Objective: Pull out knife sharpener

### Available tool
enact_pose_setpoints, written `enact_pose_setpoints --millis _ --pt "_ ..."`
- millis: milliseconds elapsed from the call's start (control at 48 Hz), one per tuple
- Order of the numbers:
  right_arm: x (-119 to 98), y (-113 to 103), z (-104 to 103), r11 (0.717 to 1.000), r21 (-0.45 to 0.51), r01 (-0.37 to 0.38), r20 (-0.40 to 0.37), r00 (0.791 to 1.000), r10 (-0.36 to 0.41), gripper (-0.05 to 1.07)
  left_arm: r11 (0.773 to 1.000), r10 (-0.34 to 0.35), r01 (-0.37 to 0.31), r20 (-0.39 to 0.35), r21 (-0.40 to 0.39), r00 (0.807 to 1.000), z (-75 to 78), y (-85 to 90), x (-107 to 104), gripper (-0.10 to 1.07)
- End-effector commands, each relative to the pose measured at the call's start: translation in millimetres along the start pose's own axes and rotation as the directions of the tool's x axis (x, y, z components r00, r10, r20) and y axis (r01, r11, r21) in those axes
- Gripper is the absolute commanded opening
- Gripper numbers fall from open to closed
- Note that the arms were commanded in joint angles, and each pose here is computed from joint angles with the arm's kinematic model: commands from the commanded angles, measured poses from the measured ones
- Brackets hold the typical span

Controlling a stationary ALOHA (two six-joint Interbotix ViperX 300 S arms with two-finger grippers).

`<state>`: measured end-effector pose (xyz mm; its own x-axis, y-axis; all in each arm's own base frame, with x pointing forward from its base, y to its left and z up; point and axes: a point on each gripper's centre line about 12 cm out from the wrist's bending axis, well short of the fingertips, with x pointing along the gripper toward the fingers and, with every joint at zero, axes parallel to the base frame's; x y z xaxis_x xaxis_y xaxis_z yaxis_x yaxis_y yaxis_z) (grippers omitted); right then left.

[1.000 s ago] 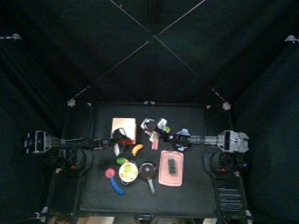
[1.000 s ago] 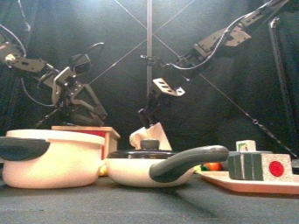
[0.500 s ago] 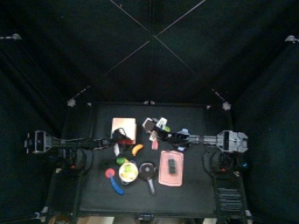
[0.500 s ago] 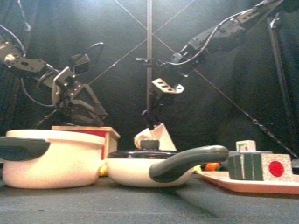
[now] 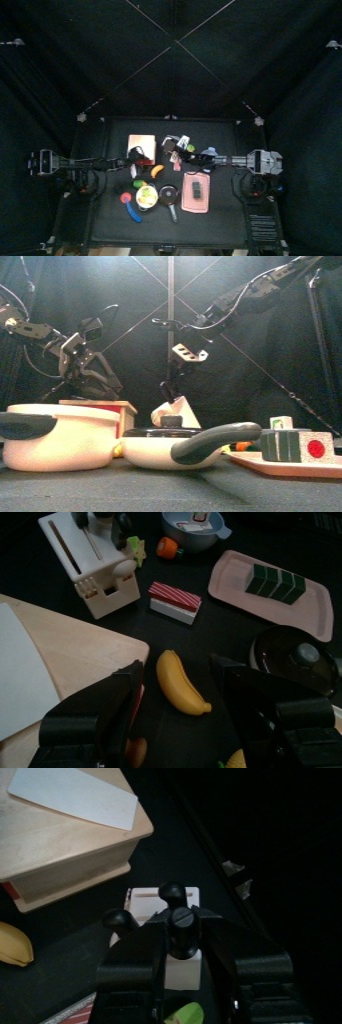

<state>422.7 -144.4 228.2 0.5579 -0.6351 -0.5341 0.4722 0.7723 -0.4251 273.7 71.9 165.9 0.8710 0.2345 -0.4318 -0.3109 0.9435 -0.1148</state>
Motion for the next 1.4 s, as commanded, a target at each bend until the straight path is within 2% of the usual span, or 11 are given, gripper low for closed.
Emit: enact_pose_setpoints --millis 0,312,812,1167,1375 --pt "-11.5 -4.7 18.2 1.000 0.005 0.013 0.055 0.998 -0.013 0.64 1.000 -0.003 0.003 0.012 -0.001 1.000 3.7 -0.9 0.5 0.91" --pt "-16.7 -1.0 25.1 1.000 -0.002 0.012 0.079 0.997 -0.012 0.64 1.000 -0.002 0.002 0.007 -0.001 1.000 2.6 -0.8 1.3 0.92" --pt "-40.9 0.9 42.1 1.000 0.013 -0.011 0.141 0.990 0.009 0.64 1.000 -0.001 0.001 0.006 -0.002 1.000 2.3 -0.3 1.5 0.92" --pt "-45.1 0.9 46.9 1.000 0.019 -0.014 0.157 0.988 0.011 0.64 1.000 -0.002 0.002 0.004 -0.001 1.000 2.1 -0.7 1.5 0.92" --pt "-57.2 3.5 55.0 0.999 0.029 -0.032 0.185 0.982 0.026 0.64 1.000 -0.002 0.002 0.003 -0.001 1.000 1.9 -0.7 1.5 0.92"
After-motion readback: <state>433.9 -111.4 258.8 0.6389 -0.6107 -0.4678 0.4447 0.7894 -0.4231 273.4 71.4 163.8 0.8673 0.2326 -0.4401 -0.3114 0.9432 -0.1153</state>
